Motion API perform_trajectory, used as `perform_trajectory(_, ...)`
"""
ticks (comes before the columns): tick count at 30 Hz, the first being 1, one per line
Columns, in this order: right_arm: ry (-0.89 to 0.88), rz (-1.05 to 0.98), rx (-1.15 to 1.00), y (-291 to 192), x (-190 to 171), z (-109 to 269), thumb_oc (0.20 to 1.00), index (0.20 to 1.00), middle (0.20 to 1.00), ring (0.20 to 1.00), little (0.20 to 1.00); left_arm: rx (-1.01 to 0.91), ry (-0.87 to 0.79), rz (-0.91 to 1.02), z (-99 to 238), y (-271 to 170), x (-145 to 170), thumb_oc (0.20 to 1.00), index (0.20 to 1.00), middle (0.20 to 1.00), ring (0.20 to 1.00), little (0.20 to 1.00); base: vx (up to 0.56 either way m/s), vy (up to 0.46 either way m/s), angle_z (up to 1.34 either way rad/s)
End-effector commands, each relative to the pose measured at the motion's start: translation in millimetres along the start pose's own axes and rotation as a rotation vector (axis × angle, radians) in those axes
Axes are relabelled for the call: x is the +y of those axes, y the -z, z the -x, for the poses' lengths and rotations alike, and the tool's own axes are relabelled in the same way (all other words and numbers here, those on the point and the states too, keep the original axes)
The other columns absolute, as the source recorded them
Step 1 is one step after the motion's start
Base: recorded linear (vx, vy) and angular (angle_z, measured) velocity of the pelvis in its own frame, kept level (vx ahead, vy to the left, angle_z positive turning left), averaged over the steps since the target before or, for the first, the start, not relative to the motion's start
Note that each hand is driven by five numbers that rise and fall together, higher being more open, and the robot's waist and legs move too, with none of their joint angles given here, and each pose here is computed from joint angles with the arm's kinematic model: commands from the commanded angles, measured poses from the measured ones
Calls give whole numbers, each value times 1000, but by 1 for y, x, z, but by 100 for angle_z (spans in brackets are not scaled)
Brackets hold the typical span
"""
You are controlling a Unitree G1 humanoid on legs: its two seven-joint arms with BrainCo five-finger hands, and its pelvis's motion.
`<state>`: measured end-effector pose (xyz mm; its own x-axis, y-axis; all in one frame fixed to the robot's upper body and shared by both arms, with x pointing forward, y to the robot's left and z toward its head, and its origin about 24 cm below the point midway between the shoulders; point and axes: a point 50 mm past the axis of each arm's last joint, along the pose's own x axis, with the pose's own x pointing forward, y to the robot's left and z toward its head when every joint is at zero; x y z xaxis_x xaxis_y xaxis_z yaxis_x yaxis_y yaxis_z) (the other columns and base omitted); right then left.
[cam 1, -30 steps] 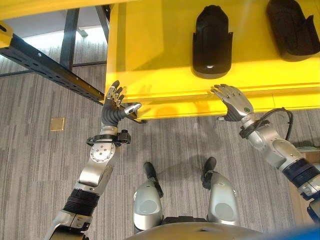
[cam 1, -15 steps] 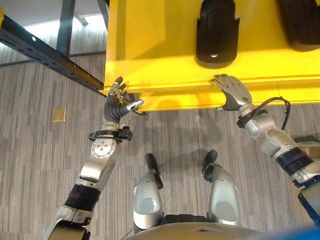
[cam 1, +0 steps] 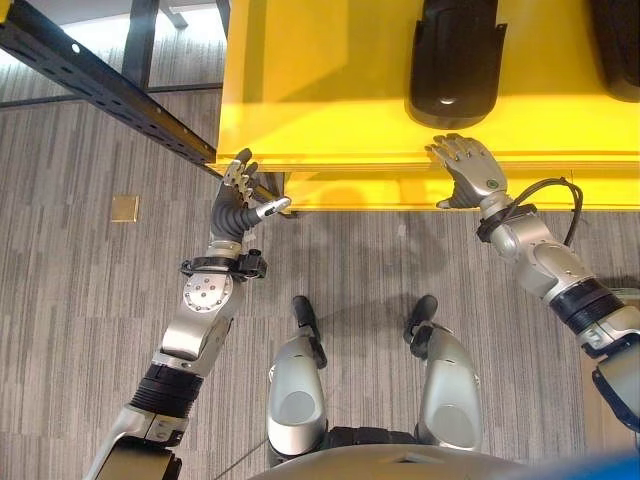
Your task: Move parts from the plastic box to the shelf.
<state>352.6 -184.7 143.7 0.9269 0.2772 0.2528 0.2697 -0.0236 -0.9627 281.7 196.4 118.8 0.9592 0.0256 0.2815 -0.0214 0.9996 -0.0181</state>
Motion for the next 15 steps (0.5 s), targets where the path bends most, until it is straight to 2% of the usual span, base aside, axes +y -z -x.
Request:
perform_trajectory(1, -4, 21, 13, -2, -2, -13, 1000, 1000, 1000, 1000, 1000, -149, 73, 17, -2, -29, -6, 1000, 1000, 1000, 1000, 1000, 0, 0, 0)
perform_trajectory(15, -24, 25, 174, 22, 2, -21, 1000, 1000, 1000, 1000, 1000, -131, 96, 19, -3, -26, -7, 1000, 1000, 1000, 1000, 1000, 1, -6, 2)
